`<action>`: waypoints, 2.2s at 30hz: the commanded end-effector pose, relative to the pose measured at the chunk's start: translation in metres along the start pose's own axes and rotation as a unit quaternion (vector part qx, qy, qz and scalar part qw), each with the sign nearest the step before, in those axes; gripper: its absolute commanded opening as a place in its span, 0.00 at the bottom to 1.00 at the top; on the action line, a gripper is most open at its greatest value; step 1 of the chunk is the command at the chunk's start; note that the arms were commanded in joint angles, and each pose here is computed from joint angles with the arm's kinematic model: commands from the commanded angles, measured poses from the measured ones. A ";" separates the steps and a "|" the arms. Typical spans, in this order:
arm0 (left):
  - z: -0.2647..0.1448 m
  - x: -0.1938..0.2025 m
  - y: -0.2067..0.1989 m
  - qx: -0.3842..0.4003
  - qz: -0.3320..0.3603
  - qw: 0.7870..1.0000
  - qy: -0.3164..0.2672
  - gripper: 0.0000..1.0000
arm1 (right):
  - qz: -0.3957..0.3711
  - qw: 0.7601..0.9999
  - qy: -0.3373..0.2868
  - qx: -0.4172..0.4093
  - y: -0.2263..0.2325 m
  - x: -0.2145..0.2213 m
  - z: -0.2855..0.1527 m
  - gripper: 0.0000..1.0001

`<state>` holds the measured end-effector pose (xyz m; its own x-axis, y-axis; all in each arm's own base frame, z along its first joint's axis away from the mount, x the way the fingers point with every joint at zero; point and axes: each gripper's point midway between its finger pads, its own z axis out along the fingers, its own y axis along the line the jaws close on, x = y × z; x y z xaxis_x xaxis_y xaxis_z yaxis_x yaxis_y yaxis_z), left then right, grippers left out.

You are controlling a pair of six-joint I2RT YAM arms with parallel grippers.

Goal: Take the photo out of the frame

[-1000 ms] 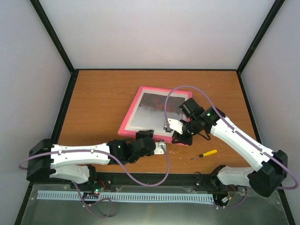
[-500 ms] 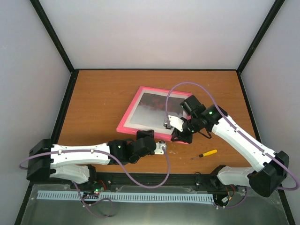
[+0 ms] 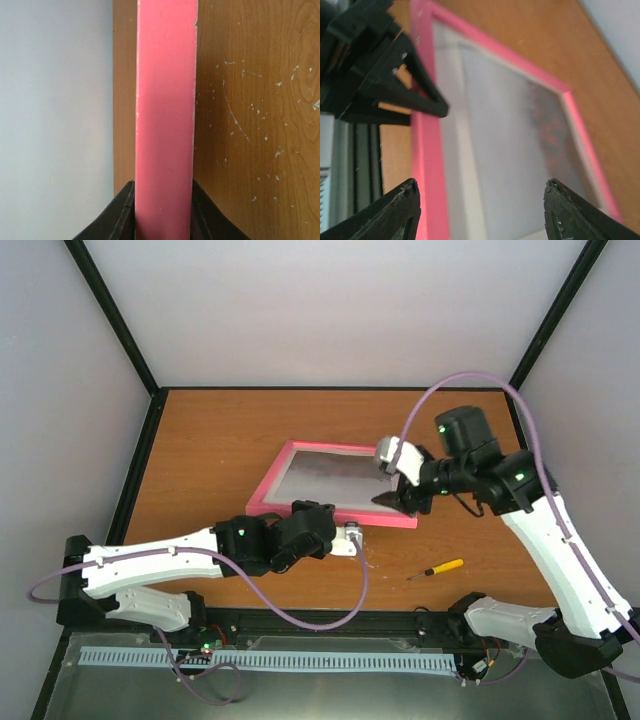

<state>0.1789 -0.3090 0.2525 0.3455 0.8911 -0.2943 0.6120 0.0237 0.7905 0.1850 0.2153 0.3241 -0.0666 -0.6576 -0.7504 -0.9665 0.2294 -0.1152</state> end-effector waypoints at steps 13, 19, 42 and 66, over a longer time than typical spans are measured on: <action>-0.058 -0.033 0.077 0.051 -0.183 0.980 -0.059 0.01 | -0.010 0.993 -0.038 0.111 -0.050 -0.045 -0.098 0.64; -0.064 -0.024 0.116 0.035 -0.239 0.967 -0.078 0.01 | 0.039 0.993 -0.044 0.102 -0.061 -0.035 -0.102 0.63; -0.117 -0.055 0.189 -0.032 -0.240 0.952 -0.189 0.01 | -0.067 0.990 -0.124 0.027 -0.060 -0.025 -0.083 0.68; -0.143 -0.049 0.230 -0.126 -0.255 0.934 -0.215 0.27 | -0.034 0.978 -0.202 -0.033 -0.052 -0.040 -0.077 0.09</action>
<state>0.1897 -0.2984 0.4252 0.2168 0.6881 -0.6925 0.7748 0.3103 0.5509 0.2322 0.1675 0.4030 0.1941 -0.4136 -0.8895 -0.9512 0.1424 -0.2737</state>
